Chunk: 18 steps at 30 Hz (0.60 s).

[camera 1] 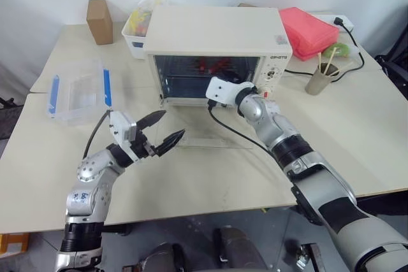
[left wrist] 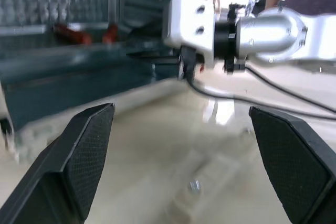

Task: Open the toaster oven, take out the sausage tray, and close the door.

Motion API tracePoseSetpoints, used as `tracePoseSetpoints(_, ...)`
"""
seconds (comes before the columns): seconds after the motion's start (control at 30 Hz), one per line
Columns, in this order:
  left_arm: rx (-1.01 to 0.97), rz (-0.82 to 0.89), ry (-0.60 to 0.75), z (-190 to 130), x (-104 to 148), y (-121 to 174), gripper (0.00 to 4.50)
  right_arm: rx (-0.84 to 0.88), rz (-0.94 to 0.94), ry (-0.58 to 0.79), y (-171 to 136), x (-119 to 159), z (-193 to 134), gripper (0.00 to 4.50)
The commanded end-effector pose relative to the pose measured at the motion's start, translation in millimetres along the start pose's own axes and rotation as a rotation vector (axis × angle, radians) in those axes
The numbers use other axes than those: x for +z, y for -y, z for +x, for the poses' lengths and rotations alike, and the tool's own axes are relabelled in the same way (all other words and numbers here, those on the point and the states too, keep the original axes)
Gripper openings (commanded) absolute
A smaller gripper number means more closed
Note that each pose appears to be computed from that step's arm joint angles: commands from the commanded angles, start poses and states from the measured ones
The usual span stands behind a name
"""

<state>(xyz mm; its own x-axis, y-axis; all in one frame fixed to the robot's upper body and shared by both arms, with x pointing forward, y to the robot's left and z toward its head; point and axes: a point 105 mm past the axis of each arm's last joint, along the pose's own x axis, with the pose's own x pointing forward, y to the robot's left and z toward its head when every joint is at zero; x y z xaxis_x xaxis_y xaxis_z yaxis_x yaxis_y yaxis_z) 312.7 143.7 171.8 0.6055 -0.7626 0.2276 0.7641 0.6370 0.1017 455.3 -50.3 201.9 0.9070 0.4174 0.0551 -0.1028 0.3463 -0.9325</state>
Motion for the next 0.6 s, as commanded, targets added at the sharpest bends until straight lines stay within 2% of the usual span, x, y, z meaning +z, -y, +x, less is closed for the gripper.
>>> tracePoseSetpoints(0.03, -0.024, 0.013, 0.031, 5.8, 7.4, -3.0, 4.35, -0.045, -0.015, 0.023, 12.5, 7.8, 3.4, 0.02)
tracePoseSetpoints(0.37, -0.072, 0.038, 0.077, 34.2, 28.8, -38.3, 4.35, -0.103, -0.054, 0.085, 26.4, 20.3, 1.5, 0.02)
tracePoseSetpoints(0.43, -0.046, 0.020, 0.076, 43.0, 36.4, -52.5, 4.35, -0.103, -0.065, 0.116, 29.6, 26.5, -0.8, 0.02)
tracePoseSetpoints(0.53, -0.054, -0.005, 0.113, 53.2, 52.0, -63.8, 4.35, -0.096, -0.088, 0.173, 31.4, 34.8, -11.1, 0.02)
tracePoseSetpoints(0.6, -0.064, -0.039, 0.113, 54.5, 50.8, -66.8, 4.35, -0.078, -0.086, 0.192, 24.4, 35.4, -23.5, 0.02)
